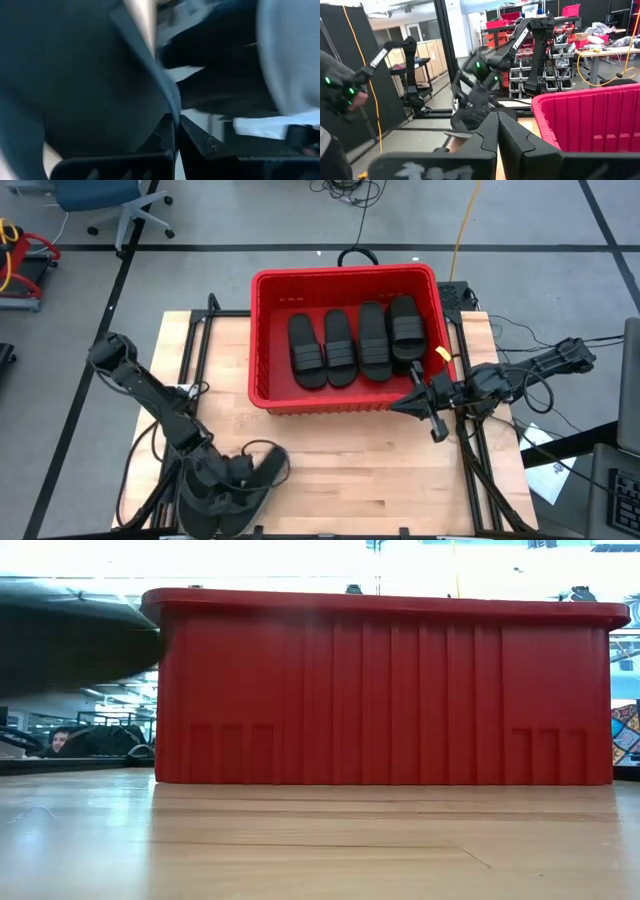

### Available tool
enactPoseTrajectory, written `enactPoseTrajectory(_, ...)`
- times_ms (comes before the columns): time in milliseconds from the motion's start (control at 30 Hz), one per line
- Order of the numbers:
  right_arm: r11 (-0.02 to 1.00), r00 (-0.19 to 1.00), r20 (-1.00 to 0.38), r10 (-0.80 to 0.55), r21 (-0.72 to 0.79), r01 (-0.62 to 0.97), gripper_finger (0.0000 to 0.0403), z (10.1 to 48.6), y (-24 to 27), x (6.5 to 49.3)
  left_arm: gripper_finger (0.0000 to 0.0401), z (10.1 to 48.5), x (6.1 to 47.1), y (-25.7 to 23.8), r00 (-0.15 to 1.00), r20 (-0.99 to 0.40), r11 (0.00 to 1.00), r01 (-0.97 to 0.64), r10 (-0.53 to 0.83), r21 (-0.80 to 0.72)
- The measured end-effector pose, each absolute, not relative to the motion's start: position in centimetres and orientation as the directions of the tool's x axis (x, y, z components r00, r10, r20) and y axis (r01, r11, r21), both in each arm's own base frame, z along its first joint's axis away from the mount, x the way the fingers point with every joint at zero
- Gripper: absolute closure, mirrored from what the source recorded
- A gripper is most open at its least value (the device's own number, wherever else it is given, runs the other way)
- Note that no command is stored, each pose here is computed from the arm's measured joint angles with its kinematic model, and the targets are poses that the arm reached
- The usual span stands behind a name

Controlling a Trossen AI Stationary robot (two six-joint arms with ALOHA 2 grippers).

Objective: Pick and place slides into bin
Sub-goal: Put the right black slipper into the red bin

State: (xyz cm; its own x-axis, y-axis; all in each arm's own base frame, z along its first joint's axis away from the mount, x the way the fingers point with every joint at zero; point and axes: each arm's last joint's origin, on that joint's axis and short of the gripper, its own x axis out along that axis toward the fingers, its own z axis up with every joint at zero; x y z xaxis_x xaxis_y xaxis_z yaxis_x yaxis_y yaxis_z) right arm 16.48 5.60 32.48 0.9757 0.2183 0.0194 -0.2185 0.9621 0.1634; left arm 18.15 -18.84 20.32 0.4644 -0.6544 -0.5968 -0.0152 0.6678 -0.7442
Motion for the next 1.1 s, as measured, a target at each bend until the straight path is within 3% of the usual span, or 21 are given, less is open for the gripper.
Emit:
enactPoseTrajectory(233, 0.966, 0.975, 0.007, 0.220, 0.135, -0.219, 0.0403, 32.4, 5.6, 16.5, 0.0400, 26.2, 19.2, -19.7, 0.540, -0.431, 0.561, 0.095, -0.723, -0.822)
enactPoseTrajectory(533, 0.972, 0.975, -0.011, 0.221, 0.087, -0.219, 0.0403, 32.2, 5.6, 16.5, 0.0400, 34.0, 21.9, -17.1, 0.624, -0.440, 0.644, 0.136, -0.646, -0.753)
enactPoseTrajectory(667, 0.961, 0.964, -0.016, 0.264, 0.087, -0.262, 0.0403, 32.2, 5.6, 16.1, 0.0400, 39.5, 23.0, -14.0, 0.745, -0.408, 0.741, 0.170, -0.528, -0.650)
enactPoseTrajectory(867, 0.936, 0.939, -0.036, 0.343, 0.090, -0.339, 0.0403, 32.5, 5.0, 13.8, 0.0401, 46.1, 24.6, -6.3, 0.915, -0.293, 0.857, 0.096, -0.276, -0.506)
enactPoseTrajectory(1100, 0.964, 0.967, -0.021, 0.254, 0.086, -0.251, 0.0403, 32.8, 4.1, 12.1, 0.0401, 47.4, 27.9, 3.4, 0.960, -0.271, 0.903, -0.049, -0.076, -0.427)
